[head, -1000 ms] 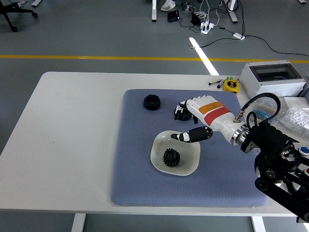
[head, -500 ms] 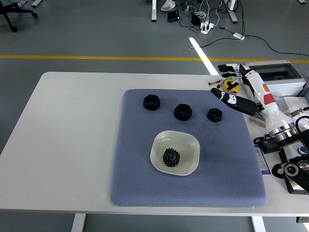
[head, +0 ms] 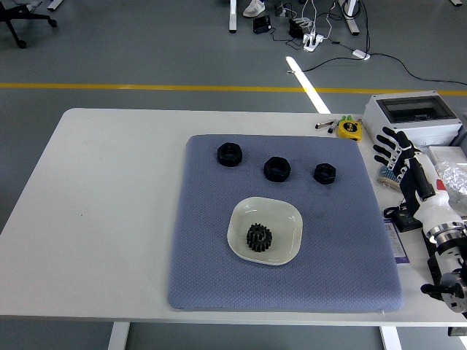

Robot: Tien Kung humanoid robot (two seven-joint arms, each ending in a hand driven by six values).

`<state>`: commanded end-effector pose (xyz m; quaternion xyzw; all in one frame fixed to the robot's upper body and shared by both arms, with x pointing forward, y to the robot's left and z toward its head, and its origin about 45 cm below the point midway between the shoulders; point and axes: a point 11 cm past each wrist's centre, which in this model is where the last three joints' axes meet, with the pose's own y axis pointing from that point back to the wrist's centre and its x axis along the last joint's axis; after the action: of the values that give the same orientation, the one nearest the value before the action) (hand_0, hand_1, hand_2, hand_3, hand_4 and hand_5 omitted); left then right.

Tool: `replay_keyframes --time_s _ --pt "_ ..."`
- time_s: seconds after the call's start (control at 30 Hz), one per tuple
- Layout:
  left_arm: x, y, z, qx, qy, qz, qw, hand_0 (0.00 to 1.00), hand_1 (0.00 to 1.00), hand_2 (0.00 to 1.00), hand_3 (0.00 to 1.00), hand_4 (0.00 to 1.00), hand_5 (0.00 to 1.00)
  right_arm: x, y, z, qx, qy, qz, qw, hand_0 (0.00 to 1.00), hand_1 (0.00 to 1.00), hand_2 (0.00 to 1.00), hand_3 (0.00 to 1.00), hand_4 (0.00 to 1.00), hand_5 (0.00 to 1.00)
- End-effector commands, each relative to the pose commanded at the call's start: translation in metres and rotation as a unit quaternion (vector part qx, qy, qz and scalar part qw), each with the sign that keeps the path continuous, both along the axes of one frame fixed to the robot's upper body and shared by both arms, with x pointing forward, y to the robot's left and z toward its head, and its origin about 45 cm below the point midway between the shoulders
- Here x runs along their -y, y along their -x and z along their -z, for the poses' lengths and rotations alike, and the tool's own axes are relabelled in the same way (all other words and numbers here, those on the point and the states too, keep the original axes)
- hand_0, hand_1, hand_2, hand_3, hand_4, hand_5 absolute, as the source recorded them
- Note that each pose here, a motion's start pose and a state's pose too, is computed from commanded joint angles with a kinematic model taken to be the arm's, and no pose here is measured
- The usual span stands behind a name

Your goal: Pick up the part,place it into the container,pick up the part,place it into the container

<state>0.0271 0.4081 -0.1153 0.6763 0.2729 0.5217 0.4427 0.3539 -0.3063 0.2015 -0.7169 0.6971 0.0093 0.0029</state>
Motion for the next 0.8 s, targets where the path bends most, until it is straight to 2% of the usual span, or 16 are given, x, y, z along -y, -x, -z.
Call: replay_keyframes --time_s 0.33,0.8 --pt "0.003 -0.0076 0.0 0.007 0.002 0.002 1.0 0.681 0.633 0.657 0.558 0.632 0.59 0.012 0.004 0.004 0.002 -0.008 0.028 1.0 0.866 0.855 0.879 0.893 0.998 0.998" --pt "0.006 -0.0134 0.0 0.01 0.001 0.007 1.0 0.68 0.633 0.644 0.557 0.629 0.593 0.016 0.003 0.008 -0.005 0.007 0.034 0.999 0.866 0.852 0.875 0.885 0.998 0.998"
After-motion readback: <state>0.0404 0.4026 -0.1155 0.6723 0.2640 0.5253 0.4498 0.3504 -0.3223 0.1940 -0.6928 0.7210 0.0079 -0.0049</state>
